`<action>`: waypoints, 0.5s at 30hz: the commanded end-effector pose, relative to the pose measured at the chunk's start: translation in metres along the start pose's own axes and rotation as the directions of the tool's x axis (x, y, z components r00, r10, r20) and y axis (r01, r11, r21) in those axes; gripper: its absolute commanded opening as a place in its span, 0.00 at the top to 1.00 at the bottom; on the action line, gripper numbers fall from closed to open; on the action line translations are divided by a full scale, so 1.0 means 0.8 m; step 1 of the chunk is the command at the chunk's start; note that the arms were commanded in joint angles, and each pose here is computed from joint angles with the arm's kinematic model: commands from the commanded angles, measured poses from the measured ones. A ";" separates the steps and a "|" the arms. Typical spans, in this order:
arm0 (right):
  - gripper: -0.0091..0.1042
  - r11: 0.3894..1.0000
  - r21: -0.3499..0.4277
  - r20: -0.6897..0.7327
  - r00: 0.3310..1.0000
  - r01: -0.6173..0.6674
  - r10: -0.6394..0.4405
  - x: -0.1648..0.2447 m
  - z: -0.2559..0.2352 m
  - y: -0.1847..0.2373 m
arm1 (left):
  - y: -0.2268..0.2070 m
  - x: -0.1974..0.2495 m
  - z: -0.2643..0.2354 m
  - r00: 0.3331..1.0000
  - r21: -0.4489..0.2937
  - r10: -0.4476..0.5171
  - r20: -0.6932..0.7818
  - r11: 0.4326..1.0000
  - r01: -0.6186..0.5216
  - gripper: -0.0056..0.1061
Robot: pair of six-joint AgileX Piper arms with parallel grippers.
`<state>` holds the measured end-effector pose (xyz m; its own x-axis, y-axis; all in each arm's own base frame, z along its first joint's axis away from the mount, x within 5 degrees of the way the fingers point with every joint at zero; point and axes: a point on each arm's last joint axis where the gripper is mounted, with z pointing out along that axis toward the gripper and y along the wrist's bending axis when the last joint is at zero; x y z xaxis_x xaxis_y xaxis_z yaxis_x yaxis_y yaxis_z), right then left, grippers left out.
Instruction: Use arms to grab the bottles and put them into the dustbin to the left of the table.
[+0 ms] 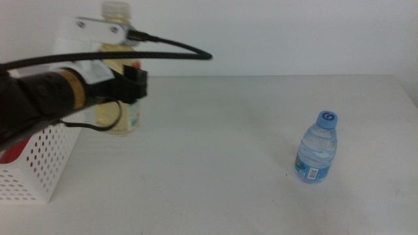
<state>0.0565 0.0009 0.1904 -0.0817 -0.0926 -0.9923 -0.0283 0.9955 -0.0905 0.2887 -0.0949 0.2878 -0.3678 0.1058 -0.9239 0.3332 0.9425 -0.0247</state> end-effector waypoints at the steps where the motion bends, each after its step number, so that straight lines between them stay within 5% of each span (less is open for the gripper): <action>1: 0.18 1.000 0.014 0.111 0.993 0.023 -0.024 -0.014 -0.004 -0.001 | -0.004 -0.041 -0.036 0.990 0.022 -0.026 0.137 0.999 0.023 0.89; 15: 0.18 1.000 0.014 0.111 0.993 0.023 -0.024 -0.014 -0.004 -0.001 | -0.008 -0.055 -0.060 0.969 0.018 0.151 0.193 0.987 -0.157 0.89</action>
<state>0.0565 0.0009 0.1904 -0.0817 -0.0926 -0.9923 -0.0283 0.9955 -0.0905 0.2680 -0.0878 0.3193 -0.2362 0.2179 -0.9470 0.3700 0.9213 0.1197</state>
